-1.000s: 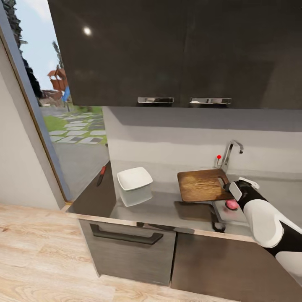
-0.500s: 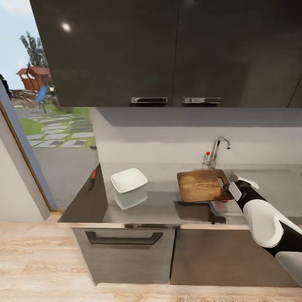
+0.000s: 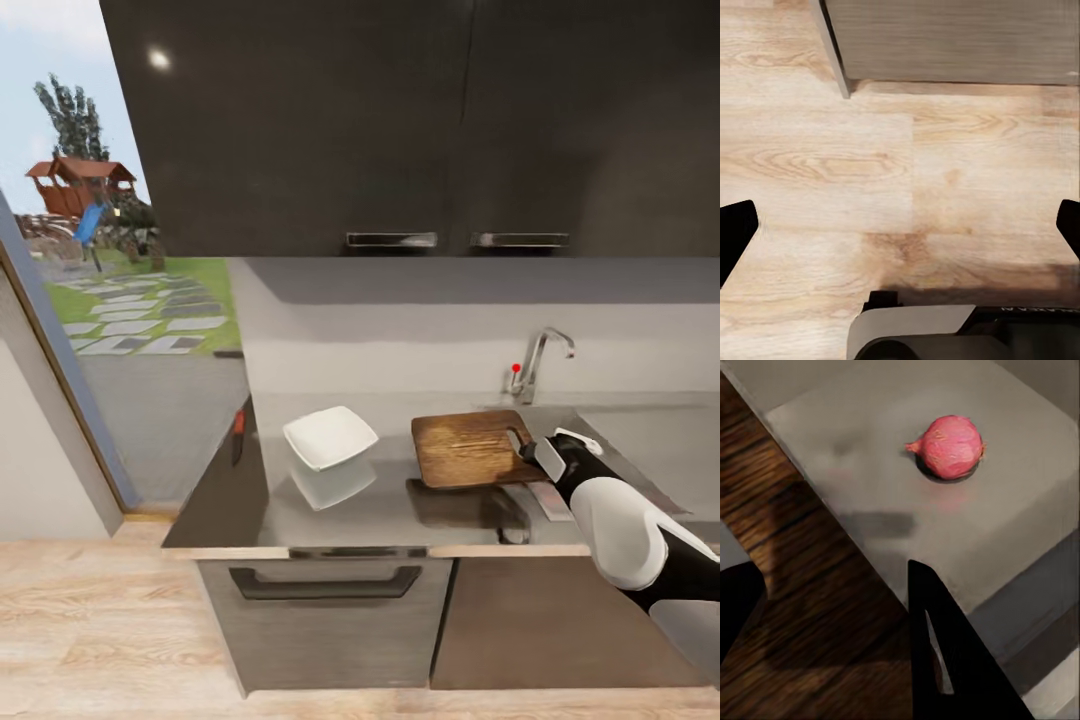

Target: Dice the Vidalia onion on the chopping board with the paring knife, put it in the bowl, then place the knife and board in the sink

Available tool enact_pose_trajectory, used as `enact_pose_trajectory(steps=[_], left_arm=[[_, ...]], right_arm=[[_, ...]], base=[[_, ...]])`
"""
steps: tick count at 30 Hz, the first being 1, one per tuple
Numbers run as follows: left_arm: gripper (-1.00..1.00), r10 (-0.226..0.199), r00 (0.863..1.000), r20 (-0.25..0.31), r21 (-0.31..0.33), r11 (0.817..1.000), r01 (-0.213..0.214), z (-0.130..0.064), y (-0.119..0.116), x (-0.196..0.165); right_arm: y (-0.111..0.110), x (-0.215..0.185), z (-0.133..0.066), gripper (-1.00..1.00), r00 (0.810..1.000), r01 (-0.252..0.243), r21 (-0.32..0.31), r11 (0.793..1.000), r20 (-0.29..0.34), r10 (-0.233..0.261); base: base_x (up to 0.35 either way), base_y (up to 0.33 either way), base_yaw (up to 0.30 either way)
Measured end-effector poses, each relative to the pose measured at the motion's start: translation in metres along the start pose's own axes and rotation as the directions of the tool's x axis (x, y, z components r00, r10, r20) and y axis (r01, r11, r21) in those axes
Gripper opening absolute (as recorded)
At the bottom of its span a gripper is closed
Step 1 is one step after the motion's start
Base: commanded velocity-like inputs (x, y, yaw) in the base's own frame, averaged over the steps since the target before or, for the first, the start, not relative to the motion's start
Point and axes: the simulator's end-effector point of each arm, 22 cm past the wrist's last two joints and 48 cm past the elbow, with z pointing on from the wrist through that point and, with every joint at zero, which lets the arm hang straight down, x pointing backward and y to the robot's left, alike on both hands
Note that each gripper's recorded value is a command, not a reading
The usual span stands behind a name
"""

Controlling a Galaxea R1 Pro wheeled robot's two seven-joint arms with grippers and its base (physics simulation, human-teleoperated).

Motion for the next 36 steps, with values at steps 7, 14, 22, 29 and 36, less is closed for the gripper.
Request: enact_pose_trajectory(steps=[7, 14, 22, 29, 36], left_arm=[[1.0, 0.0, 1.0, 0.0, 0.0, 1.0, 0.0, 0.0, 0.0, 0.0], [1.0, 0.0, 1.0, -0.001, 0.0, 1.0, 0.0, 0.0, 0.0, 0.0], [1.0, 0.0, 1.0, 0.0, 0.0, 1.0, 0.0, 0.0, 0.0, 0.0], [1.0, 0.0, 1.0, -0.001, 0.001, 1.0, 0.0, 0.0, -0.001, 0.0], [1.0, 0.0, 1.0, -0.001, 0.001, 1.0, 0.0, 0.0, -0.001, 0.0]], right_arm=[[-0.001, 0.002, -0.001, -1.0, 1.0, 0.003, 0.017, 1.0, -0.003, -0.003], [-0.007, 0.007, -0.002, -1.0, 1.0, 0.003, 0.077, 0.997, -0.008, -0.002], [0.005, 0.046, 0.001, -1.0, 0.996, 0.042, 0.057, 0.997, -0.087, -0.037], [0.002, 0.047, 0.002, -1.0, 0.995, 0.042, 0.059, 0.997, -0.09, -0.036], [0.004, 0.049, 0.003, -1.0, 0.995, 0.043, 0.052, 0.998, -0.094, -0.038]], base=[[0.128, 0.11, 0.0], [0.031, 0.01, 0.0], [0.0, 0.0, 0.0], [0.0, 0.0, 0.0], [0.0, 0.0, 0.0]])
